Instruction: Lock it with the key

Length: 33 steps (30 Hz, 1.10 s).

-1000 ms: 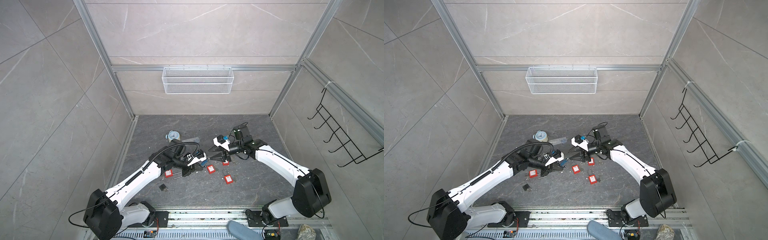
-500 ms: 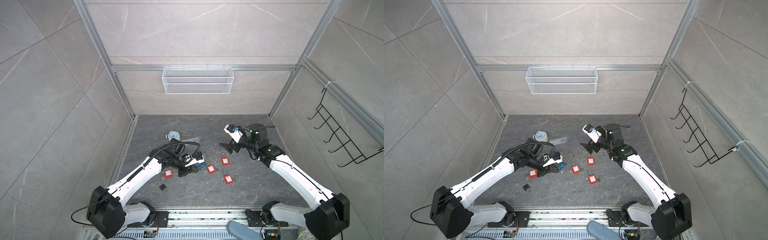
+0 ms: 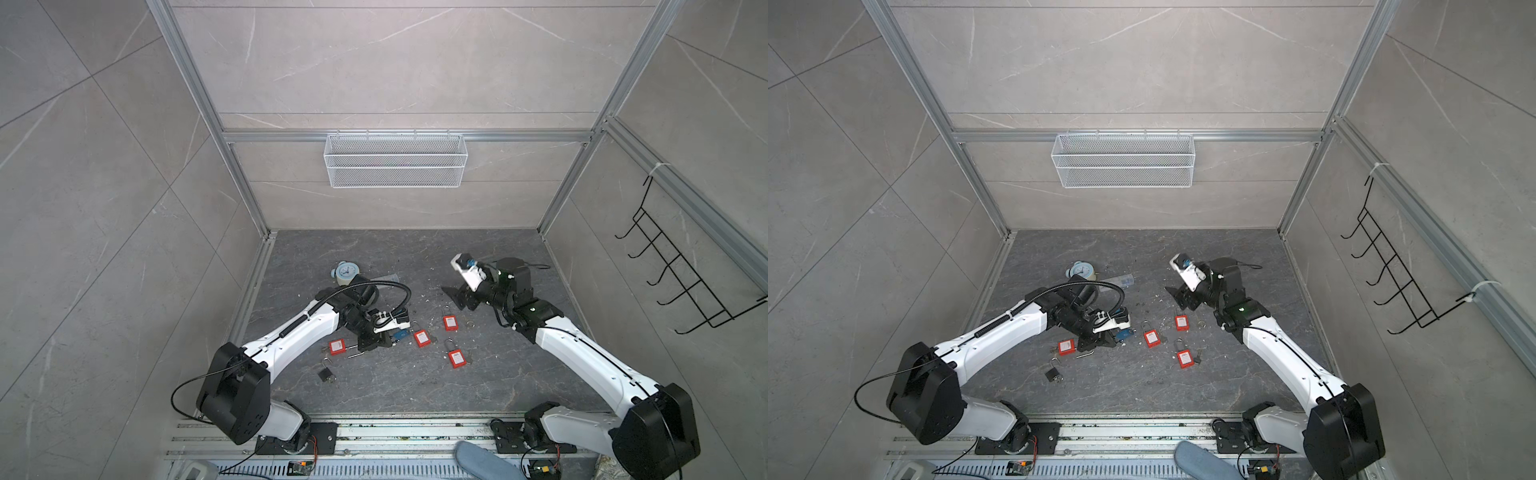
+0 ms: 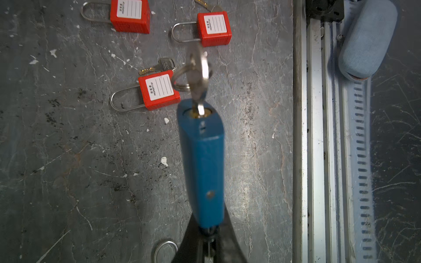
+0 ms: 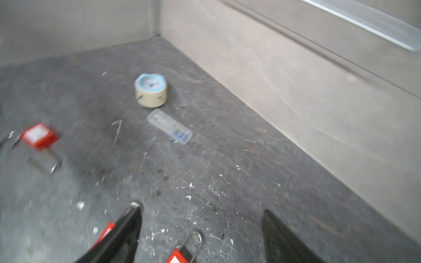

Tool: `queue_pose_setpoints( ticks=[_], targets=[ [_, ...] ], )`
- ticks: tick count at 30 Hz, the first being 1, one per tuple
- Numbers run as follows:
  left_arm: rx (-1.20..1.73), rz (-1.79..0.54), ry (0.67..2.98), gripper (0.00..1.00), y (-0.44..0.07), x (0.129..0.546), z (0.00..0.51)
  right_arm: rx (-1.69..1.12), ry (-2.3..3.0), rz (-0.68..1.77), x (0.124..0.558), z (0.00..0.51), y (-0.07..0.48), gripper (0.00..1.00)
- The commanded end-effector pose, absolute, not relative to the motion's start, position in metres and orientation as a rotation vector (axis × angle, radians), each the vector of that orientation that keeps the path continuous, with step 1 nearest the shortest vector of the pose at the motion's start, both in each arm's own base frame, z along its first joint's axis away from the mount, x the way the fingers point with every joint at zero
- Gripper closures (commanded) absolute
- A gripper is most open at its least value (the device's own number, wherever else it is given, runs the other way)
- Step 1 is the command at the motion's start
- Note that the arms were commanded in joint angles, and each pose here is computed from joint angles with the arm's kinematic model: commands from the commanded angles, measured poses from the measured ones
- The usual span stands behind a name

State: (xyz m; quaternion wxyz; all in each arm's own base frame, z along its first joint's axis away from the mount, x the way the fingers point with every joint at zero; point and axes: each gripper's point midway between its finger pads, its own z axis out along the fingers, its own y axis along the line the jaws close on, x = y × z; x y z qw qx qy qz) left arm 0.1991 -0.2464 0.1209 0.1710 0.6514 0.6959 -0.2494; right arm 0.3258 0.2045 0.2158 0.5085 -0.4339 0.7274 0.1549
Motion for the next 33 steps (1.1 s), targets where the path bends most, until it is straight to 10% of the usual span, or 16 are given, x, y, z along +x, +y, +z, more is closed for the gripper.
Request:
queue_pose_setpoints(
  ticks=[1,33],
  targets=[
    [1.883,-0.681,1.919,1.0,-0.246,0.204,0.124,-1.384,1.56,0.579,0.268,0.194,0.235,0.32],
    [1.929,-0.801,1.765,1.0,-0.253,0.184,0.171,-1.533,1.402,1.062,0.206,0.175,0.325,0.56]
  ],
)
